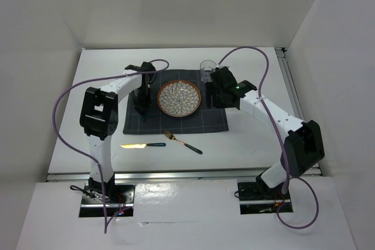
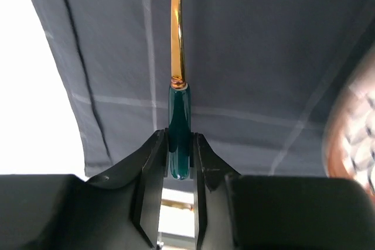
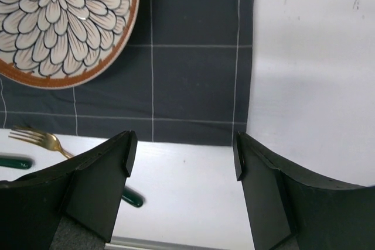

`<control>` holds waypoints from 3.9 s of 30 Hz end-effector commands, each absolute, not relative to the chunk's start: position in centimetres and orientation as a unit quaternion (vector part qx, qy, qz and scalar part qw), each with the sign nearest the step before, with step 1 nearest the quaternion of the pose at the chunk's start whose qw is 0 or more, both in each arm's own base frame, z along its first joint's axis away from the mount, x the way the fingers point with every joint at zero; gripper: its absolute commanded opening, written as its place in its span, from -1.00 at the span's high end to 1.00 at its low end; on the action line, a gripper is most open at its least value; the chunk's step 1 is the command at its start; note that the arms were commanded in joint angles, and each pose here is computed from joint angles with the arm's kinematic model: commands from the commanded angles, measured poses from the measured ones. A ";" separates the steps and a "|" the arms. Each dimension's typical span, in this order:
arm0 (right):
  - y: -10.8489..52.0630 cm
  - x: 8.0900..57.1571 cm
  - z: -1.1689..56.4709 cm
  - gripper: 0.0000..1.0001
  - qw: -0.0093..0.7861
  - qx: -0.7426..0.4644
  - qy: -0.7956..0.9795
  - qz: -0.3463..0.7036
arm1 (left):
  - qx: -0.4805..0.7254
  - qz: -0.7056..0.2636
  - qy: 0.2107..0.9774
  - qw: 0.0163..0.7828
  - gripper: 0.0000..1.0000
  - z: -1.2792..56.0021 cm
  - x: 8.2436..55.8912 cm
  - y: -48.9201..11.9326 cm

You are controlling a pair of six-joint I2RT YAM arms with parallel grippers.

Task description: Set the dinner table for one person

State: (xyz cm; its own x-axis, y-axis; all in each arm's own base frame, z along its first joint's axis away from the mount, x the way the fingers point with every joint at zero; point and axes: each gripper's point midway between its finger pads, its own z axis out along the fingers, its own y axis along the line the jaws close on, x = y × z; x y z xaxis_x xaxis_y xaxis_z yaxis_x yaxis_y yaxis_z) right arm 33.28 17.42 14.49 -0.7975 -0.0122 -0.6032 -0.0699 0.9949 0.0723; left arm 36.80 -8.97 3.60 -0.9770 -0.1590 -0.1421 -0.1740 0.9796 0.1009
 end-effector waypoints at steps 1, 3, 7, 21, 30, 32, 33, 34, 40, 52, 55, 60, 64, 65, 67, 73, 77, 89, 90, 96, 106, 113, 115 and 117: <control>15.6 32.4 15.9 -0.57 0.332 0.012 0.942 0.048 | -0.054 0.036 0.991 0.120 1.00 9.1 36.3 -12.0; 14.1 32.0 16.3 -0.57 0.336 0.041 0.939 0.060 | -0.039 0.002 0.989 0.140 1.00 11.6 35.7 -15.9; 11.7 31.8 17.3 -0.59 0.350 0.088 0.928 0.092 | -0.032 -0.096 0.984 0.145 1.00 14.6 34.1 -24.2; 5.2 29.5 22.1 -0.59 0.413 0.171 0.890 0.089 | -0.064 -0.209 0.970 0.102 1.00 9.1 36.5 -39.7; 5.0 28.6 22.0 -0.62 0.405 0.172 0.894 0.086 | -0.065 -0.193 0.976 0.081 1.00 5.0 36.9 -40.3; 5.0 28.6 22.0 -0.65 0.405 0.168 0.895 0.084 | -0.063 -0.199 0.975 0.076 1.00 4.7 36.8 -40.6; 5.0 28.6 22.0 -0.65 0.405 0.167 0.895 0.084 | -0.060 -0.195 0.976 0.073 1.00 4.1 36.8 -40.5; 5.0 28.6 22.0 -0.67 0.405 0.167 0.895 0.084 | -0.057 -0.204 0.975 0.071 0.97 4.2 36.8 -40.8; 5.0 28.8 22.9 -0.70 0.414 0.167 0.890 0.087 | -0.049 -0.199 0.977 0.060 0.37 3.5 36.0 -41.0; 4.9 28.3 24.2 -0.70 0.428 0.167 0.884 0.093 | -0.024 -0.213 0.971 0.103 -0.45 8.1 35.8 -41.4; 4.7 28.4 24.6 -0.70 0.434 0.165 0.881 0.088 | -0.006 -0.208 0.971 0.115 -0.48 9.7 34.9 -41.4; 5.3 28.5 25.1 -0.70 0.438 0.148 0.881 0.100 | 0.032 -0.214 0.964 0.155 -0.50 15.8 32.4 -41.0; 6.7 28.5 24.5 -0.70 0.431 0.108 0.887 0.128 | 0.024 -0.176 0.965 0.195 -0.50 19.8 30.3 -36.7; 7.3 28.7 24.8 -0.70 0.441 0.093 0.881 0.145 | 0.006 -0.160 0.966 0.204 -0.50 20.3 30.5 -34.8; 10.5 27.8 23.4 -0.64 0.425 0.041 0.881 0.203 | -0.042 -0.112 0.969 0.216 -0.48 21.0 30.5 -28.7; 20.7 23.9 18.1 -0.64 0.348 -0.114 0.899 0.238 | -0.172 -0.042 0.958 0.225 -0.48 20.3 29.4 -15.4; 25.6 21.4 13.0 -0.74 0.274 -0.224 0.914 0.197 | -0.221 -0.028 0.946 0.237 -0.56 20.8 28.3 -10.7; 30.6 21.3 4.4 -0.45 0.226 -0.336 0.906 0.124 | -0.289 -0.025 0.921 0.258 -0.56 22.8 28.9 -4.1; 30.7 21.4 4.0 -0.33 0.224 -0.336 0.906 0.123 | -0.293 -0.030 0.919 0.261 -0.56 23.1 29.1 -4.0; 30.3 19.9 1.8 0.06 0.193 -0.358 0.905 0.128 | -0.296 -0.029 0.916 0.269 -0.56 23.8 29.5 -2.9; 32.4 19.1 10.5 1.00 0.265 -0.392 0.862 0.183 | -0.306 -0.056 0.897 0.313 -0.56 27.4 30.3 -1.9; 41.3 25.0 18.4 1.00 0.339 -0.274 0.859 0.269 | -0.306 -0.072 0.888 0.335 -0.54 29.9 30.4 -1.9; 43.2 28.3 16.7 1.00 0.328 -0.194 0.885 0.266 | -0.318 -0.069 0.885 0.334 -0.54 30.3 30.1 -1.8; 46.0 30.7 19.1 1.00 0.337 -0.143 0.875 0.318 | -0.315 -0.080 0.879 0.348 -0.54 31.4 29.9 -2.0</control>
